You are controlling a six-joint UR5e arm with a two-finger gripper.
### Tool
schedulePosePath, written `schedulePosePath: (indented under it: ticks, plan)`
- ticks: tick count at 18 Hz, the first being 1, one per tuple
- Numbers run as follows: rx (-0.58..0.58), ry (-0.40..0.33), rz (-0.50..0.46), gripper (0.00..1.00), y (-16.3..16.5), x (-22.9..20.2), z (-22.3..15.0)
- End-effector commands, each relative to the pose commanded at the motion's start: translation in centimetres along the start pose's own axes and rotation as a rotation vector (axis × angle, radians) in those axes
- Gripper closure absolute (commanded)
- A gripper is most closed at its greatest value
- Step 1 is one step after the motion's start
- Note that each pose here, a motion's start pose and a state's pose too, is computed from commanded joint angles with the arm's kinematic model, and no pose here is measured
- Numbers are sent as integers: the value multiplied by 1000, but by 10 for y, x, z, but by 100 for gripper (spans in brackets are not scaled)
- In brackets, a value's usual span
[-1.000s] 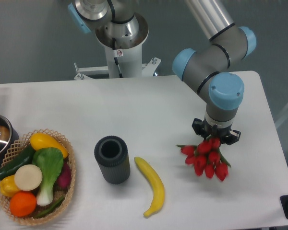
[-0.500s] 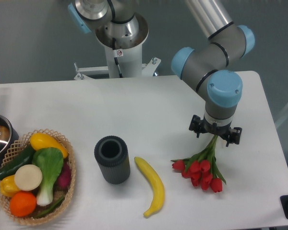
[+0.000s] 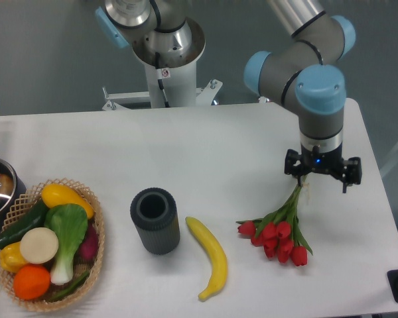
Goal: Place the flowers on the table
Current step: 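Open the gripper to release the tulips and lift it away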
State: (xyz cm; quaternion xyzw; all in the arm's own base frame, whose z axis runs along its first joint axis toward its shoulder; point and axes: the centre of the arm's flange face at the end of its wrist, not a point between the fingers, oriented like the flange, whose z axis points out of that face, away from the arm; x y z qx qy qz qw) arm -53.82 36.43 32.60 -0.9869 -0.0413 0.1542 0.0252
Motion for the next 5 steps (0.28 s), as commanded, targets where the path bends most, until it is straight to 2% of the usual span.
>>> schedulePosePath:
  ticks: [5]
  plan:
    - [-11, 17, -3, 0, 6, 4, 8]
